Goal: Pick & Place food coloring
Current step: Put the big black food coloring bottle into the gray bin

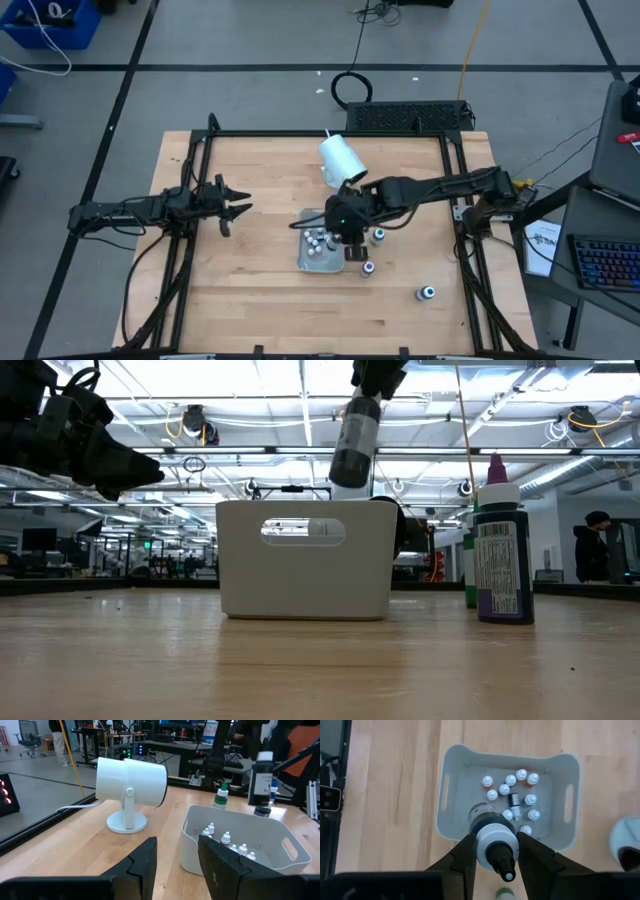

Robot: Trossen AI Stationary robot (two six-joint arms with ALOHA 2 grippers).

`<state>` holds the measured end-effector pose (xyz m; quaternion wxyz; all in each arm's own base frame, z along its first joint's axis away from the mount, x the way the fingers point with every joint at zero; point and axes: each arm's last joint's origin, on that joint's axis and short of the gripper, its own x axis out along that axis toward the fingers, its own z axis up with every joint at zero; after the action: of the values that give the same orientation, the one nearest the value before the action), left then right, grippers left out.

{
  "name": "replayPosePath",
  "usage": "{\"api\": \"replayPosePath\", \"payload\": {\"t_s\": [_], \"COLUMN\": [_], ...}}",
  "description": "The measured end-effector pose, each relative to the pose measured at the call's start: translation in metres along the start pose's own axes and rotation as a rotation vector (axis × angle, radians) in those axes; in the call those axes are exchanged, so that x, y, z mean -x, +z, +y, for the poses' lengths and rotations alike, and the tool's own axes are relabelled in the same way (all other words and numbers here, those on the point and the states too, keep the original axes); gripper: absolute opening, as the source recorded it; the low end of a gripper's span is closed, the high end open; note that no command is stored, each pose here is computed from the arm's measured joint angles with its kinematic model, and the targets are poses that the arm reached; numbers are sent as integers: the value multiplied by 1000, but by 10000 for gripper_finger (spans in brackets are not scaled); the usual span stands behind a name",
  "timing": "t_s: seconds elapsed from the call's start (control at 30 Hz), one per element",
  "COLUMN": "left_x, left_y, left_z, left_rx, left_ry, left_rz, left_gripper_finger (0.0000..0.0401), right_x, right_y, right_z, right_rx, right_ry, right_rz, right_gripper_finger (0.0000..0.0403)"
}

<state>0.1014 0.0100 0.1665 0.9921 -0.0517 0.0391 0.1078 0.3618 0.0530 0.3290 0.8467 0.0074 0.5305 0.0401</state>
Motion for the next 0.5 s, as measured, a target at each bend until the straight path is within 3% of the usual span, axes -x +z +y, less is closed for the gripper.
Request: {"api": "replayPosePath", "payload": {"t_s": [0.5], "left_x": [0], "left_y": [0], "left_z": [0], "left_rx": [0], "left_ry": [0], "left_rz": [0], "left_gripper_finger": [147], "right_x": [-41], "right_y": [4], "right_z": [8], "right_rx": [32], "right_ry": [69], "right_rz": [90], "right_gripper_finger": [106]}}
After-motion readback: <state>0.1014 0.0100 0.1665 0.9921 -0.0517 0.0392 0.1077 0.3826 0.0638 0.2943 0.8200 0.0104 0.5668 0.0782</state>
